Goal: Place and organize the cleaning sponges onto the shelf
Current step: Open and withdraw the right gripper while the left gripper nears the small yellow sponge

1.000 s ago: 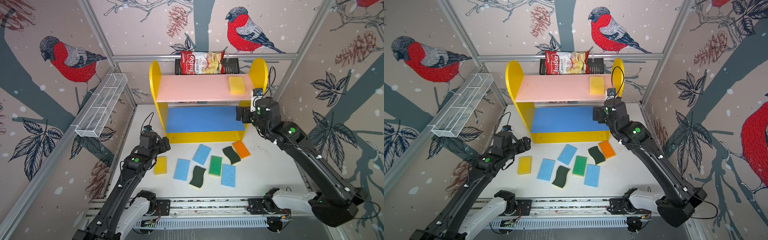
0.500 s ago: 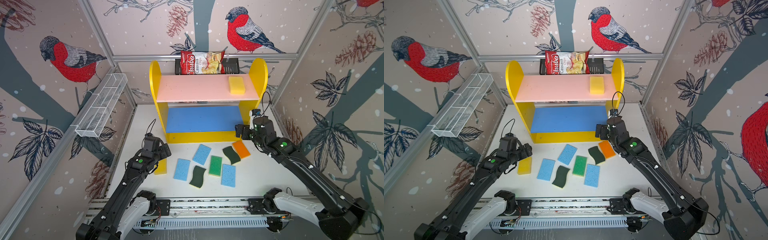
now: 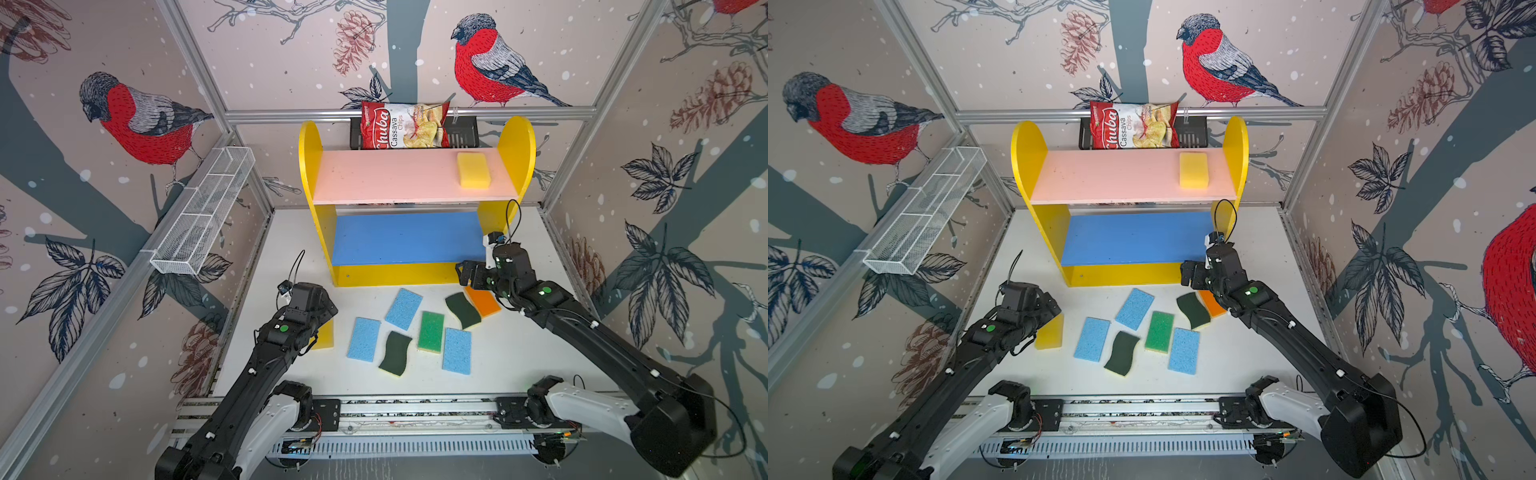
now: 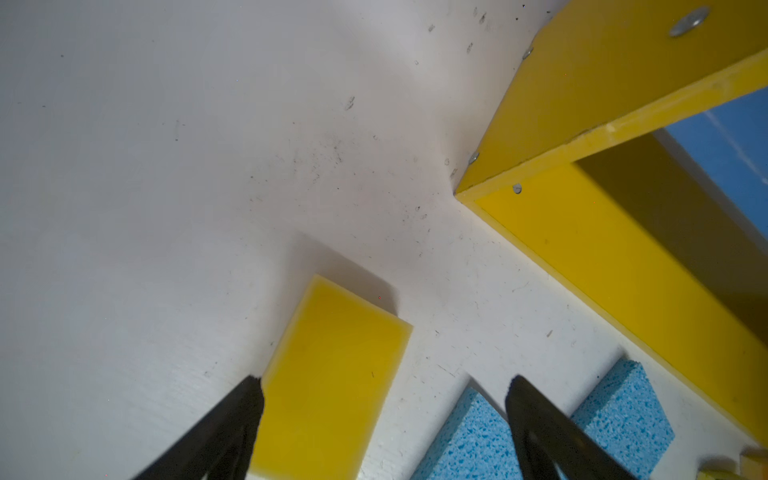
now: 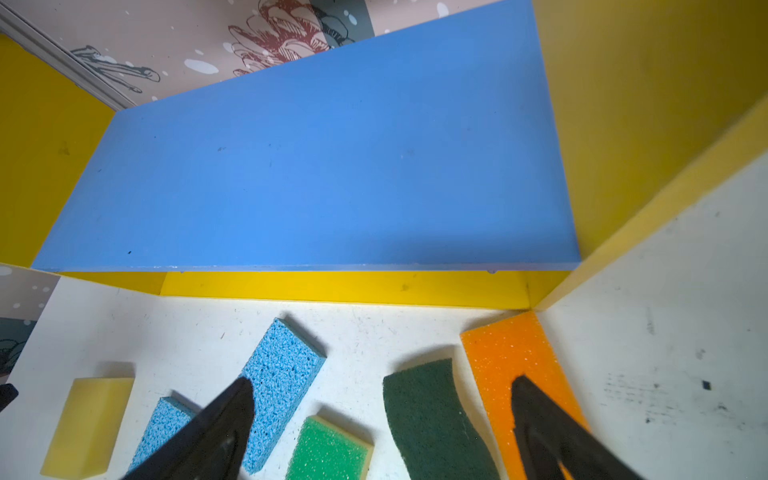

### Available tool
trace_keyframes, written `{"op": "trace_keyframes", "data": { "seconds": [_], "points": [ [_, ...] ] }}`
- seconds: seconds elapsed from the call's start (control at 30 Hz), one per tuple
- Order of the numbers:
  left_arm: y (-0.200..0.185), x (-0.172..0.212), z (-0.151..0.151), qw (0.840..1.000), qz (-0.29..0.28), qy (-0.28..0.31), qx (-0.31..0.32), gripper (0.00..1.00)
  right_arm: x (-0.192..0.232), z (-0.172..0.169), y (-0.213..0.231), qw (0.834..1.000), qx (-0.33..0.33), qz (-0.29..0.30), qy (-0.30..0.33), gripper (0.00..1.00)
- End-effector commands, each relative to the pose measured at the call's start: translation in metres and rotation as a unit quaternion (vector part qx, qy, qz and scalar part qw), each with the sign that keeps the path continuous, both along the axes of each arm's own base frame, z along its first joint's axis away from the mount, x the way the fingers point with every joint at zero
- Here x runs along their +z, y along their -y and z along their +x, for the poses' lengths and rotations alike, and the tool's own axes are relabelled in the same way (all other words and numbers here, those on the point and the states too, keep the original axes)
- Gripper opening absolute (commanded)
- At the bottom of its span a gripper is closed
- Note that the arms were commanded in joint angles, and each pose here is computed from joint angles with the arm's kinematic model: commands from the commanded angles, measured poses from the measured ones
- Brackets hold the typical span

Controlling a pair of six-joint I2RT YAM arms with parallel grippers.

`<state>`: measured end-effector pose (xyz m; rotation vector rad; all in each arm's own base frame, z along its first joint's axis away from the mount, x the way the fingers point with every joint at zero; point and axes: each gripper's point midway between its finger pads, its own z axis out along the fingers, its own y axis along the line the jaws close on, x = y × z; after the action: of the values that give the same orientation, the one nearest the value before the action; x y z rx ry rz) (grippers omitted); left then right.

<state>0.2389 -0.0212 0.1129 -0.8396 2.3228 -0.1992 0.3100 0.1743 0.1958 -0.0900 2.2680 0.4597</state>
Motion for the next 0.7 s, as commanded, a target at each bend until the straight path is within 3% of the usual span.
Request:
{"op": "trace_keyframes", "data": {
  "seconds": [0.0,0.43,0.67],
  "points": [
    [-0.013,0.007,0.001,0.999,0.005,0.025,0.047,0.92,-0.005,0.004,-0.013,0.999,0.012,0.028,-0.01,0.96],
    [-0.033,-0.016,-0.015,0.992,-0.009,0.012,0.123,0.91,-0.035,0.004,-0.025,0.998,0.037,0.023,-0.043,0.94],
    [-0.029,-0.042,-0.017,0.99,-0.065,0.006,0.123,0.9,-0.048,0.002,-0.027,0.997,0.042,0.018,-0.061,0.94]
  ]
}}
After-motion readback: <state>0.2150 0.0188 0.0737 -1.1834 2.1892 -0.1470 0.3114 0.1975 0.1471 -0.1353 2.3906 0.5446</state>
